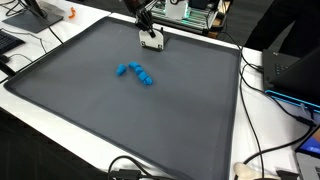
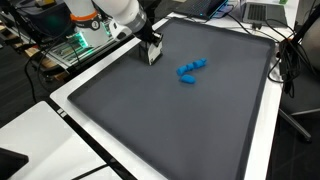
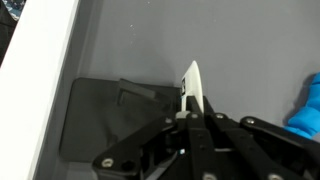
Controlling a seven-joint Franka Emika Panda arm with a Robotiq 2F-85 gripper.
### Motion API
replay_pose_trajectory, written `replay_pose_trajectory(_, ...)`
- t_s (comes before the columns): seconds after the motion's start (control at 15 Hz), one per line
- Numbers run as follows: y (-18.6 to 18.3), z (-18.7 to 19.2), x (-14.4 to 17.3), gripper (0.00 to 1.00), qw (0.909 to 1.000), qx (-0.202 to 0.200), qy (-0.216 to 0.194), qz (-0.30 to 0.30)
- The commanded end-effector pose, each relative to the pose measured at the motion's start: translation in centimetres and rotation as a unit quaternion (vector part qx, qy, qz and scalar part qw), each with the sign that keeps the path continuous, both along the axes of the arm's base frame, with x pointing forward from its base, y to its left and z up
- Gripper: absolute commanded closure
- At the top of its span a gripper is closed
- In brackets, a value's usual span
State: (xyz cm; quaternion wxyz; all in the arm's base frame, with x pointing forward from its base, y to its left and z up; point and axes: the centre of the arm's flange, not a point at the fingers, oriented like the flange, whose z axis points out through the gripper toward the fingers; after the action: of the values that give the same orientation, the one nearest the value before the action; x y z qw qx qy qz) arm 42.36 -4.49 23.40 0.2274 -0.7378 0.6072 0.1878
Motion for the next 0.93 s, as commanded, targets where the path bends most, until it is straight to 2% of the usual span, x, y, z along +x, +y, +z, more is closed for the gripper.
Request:
replay_pose_trajectory(0.0, 0.8, -1.3, -1.1, 0.99, 0.9998, -0.018, -0.004, 0.003)
replay_pose_trajectory(0.87, 1.1, -2.5, -2.5, 0.99, 0.9998, -0.017, 0.002, 0.007)
